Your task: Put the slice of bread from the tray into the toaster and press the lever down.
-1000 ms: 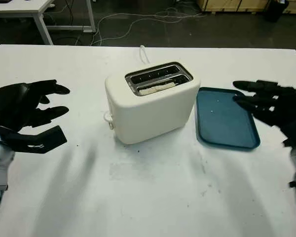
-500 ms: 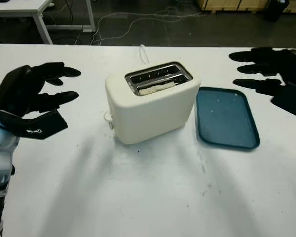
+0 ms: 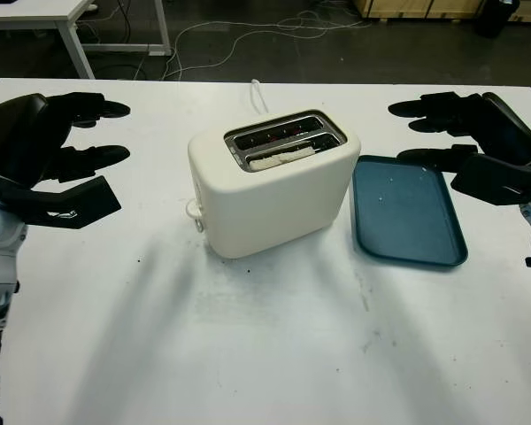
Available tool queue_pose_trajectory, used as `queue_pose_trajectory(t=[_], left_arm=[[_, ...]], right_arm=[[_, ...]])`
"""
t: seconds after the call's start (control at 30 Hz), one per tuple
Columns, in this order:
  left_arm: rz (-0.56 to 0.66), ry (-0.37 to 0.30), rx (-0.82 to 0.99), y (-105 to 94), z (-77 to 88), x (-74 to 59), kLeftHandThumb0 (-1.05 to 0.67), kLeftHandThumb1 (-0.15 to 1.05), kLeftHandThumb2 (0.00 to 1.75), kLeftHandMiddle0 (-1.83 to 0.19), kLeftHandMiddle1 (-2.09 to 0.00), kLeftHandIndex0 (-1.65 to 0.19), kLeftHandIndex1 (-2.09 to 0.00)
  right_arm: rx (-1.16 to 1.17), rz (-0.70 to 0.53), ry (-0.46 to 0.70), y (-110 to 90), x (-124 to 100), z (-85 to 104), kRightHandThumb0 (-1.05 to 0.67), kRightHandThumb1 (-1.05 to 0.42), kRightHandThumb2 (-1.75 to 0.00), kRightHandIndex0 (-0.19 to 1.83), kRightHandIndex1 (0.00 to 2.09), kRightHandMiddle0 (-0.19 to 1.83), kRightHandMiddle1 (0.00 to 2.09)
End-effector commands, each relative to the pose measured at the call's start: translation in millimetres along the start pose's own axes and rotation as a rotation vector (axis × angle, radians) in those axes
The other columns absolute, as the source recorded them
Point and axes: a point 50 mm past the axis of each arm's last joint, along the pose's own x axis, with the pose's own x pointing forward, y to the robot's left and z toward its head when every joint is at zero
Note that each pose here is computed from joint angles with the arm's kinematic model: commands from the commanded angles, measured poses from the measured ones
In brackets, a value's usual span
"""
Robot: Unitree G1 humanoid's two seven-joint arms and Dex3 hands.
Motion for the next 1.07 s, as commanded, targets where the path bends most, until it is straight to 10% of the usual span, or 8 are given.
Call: queue_pose_trajectory(t=[0.0, 1.03], left_arm=[[-0.016, -0.003, 0.013, -1.4, 1.2, -0.2, -0.67, 0.92, 0.08, -0.74, -0.54, -0.86, -0.1], [-0.057, 0.007, 0.03, -10.1, -0.4, -6.3, -0.68, 0.92, 0.11, -0.63, -0.76, -0.85, -0.04]], right_arm=[[-0.004, 0.017, -0.008, 2.9, -4.6, -4.0, -0.65, -0.92, -0.01, 0.72, 0.0, 0.62, 0.0], [-0.047, 0.038, 0.0, 6.2, -13.4, -2.2, -0.63, -0.89, 0.0, 0.7, 0.01, 0.61, 0.0]])
